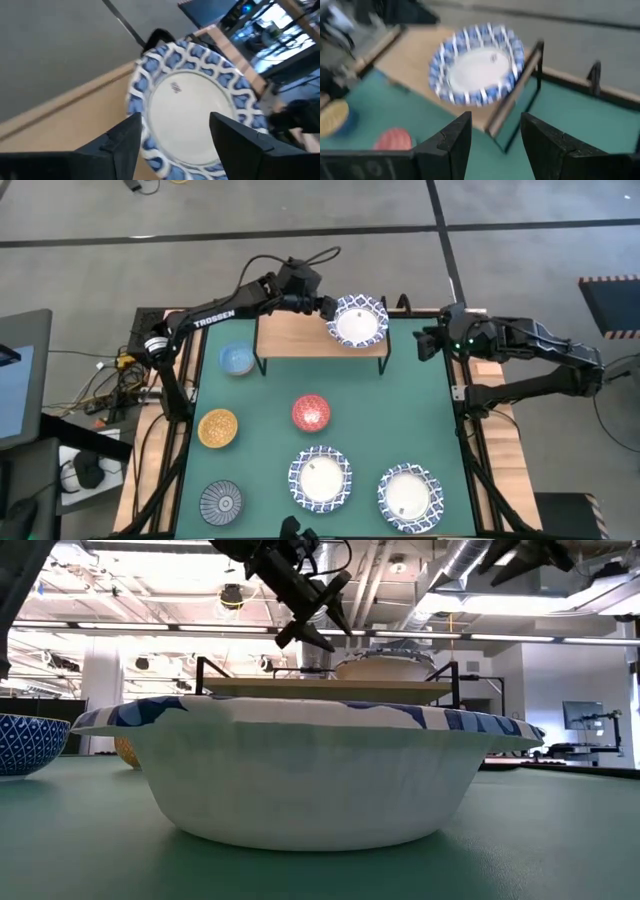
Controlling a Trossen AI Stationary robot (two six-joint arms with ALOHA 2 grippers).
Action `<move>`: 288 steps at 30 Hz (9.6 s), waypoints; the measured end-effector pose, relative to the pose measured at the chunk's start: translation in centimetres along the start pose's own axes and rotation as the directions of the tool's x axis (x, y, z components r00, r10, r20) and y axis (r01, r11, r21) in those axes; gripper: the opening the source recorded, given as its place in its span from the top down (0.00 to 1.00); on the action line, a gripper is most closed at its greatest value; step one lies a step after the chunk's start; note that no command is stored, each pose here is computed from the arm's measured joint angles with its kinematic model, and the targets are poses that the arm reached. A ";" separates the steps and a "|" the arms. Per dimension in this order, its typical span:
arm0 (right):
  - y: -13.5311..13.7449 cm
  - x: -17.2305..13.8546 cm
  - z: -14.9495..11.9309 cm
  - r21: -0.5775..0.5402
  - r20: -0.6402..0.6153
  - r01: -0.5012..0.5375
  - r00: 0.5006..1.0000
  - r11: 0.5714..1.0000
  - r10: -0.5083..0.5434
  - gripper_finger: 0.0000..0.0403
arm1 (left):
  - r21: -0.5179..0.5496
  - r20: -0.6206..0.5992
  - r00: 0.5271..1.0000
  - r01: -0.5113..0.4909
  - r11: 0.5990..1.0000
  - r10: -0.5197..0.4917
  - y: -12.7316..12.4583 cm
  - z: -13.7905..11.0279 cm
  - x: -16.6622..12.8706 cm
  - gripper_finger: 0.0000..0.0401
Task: Place and stack bowls onto a shelf
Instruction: Stack the white patterned bowl on top with the other white patterned bowl on the shelf
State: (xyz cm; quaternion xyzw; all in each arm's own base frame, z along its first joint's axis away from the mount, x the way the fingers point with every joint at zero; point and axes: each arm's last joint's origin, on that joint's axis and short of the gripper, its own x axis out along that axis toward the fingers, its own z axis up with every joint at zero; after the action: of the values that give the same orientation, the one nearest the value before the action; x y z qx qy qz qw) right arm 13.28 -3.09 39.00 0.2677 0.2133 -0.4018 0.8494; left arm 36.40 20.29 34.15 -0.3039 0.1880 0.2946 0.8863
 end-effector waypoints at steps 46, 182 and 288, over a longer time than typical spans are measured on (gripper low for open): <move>5.2 4.5 -31.1 -0.172 -0.861 -0.287 0.508 0.942 -0.003 0.54 | 0.546 -0.116 0.987 -0.033 0.837 0.114 -14.6 -20.3 -14.2 0.47; -1.7 16.7 5.1 -0.102 -0.314 0.058 0.945 0.993 -0.087 0.55 | 0.120 0.054 0.998 0.022 0.993 -0.029 -10.4 -20.0 -12.7 0.47; 14.0 7.0 -8.8 -0.243 -0.503 -0.432 0.822 0.869 0.267 0.58 | 0.373 -0.380 0.917 0.270 0.888 -0.119 -15.6 -16.6 -6.9 1.00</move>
State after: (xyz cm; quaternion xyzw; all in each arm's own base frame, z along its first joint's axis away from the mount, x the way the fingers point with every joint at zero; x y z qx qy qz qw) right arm 27.23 5.88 32.14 0.2352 0.4190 -0.1187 0.8689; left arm 38.53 -3.28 32.00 -0.1715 0.3678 0.0977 0.9087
